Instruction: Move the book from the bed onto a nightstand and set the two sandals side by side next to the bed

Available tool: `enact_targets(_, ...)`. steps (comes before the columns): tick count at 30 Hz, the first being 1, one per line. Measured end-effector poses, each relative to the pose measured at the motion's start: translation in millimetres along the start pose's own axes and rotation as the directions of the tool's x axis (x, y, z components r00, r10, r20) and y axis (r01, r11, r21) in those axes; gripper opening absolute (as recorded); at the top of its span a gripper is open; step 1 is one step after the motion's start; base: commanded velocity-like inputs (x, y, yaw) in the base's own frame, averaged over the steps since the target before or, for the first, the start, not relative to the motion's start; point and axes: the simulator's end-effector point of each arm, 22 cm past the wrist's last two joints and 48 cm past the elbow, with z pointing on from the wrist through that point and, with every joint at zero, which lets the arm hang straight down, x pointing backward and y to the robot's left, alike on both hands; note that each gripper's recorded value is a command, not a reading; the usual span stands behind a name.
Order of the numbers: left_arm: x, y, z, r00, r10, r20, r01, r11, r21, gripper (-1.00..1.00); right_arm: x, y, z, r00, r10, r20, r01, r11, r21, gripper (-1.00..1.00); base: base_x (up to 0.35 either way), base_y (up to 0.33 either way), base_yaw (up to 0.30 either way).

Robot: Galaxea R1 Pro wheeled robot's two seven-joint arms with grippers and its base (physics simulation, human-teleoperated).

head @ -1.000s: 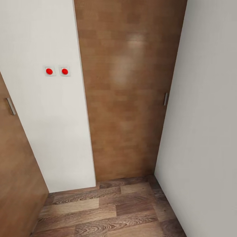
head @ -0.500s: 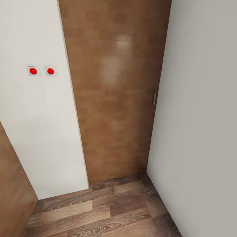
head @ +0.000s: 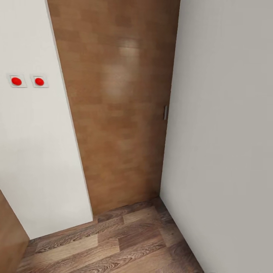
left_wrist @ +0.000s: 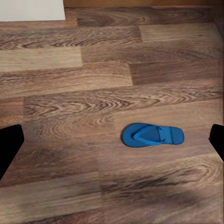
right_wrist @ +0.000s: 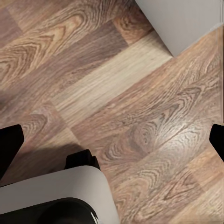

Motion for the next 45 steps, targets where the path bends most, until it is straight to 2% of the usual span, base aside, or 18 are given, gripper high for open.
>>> enact_targets(18, 0.3, 0.1, 0.0, 1.000, 0.000, -0.001, 0.000, 1.000, 0.000, 1.00, 0.0, 0.2, 0.0, 1.000, -0.003, 0.000, 0.003, 1.000, -0.001, 1.00, 0.000, 0.000, -0.173)
enact_targets(45, 0.5, -0.6, -0.1, 1.000, -0.001, -0.002, 0.001, 1.000, 0.000, 1.00, -0.7, -2.5, 0.2, 1.000, 0.002, 0.000, -0.002, 1.000, 0.003, 1.00, 0.000, 0.000, -0.006)
